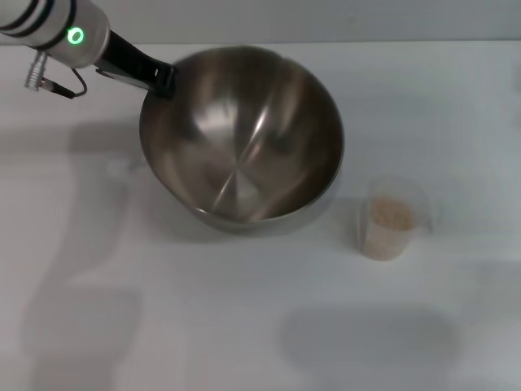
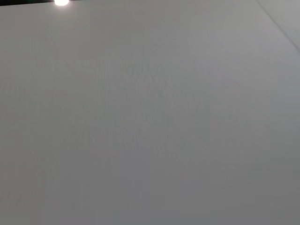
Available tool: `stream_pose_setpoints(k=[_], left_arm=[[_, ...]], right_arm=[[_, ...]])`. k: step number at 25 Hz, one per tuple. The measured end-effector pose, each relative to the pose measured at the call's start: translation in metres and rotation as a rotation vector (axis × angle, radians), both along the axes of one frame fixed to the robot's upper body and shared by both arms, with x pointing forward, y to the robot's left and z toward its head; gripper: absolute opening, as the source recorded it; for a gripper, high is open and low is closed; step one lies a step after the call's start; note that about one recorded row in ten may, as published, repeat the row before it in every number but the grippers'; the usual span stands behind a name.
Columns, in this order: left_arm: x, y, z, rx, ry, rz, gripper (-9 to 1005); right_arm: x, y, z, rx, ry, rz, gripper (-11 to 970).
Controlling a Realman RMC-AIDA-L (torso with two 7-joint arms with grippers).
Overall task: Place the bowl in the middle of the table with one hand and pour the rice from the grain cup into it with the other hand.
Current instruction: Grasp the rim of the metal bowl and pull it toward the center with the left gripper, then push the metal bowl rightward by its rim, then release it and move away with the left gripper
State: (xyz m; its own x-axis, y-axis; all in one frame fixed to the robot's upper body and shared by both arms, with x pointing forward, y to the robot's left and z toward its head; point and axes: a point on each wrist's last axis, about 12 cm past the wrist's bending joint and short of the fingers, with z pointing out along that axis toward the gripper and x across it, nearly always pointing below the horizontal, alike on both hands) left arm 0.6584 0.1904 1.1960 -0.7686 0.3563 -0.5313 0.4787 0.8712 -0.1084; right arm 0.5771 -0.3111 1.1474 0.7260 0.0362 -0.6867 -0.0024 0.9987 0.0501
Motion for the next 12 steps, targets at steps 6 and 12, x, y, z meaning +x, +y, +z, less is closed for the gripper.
stream_pose_setpoints(k=[6,12], left_arm=[[0.004,-0.004,-0.013,0.031,0.028,0.006,33],[0.003,-0.001,-0.021,0.030,0.054,0.019,33]], right_arm=[[-0.003,-0.002,-0.001,0.000,-0.007,-0.003,485],[-0.003,-0.002,-0.001,0.000,-0.008,-0.004,485]])
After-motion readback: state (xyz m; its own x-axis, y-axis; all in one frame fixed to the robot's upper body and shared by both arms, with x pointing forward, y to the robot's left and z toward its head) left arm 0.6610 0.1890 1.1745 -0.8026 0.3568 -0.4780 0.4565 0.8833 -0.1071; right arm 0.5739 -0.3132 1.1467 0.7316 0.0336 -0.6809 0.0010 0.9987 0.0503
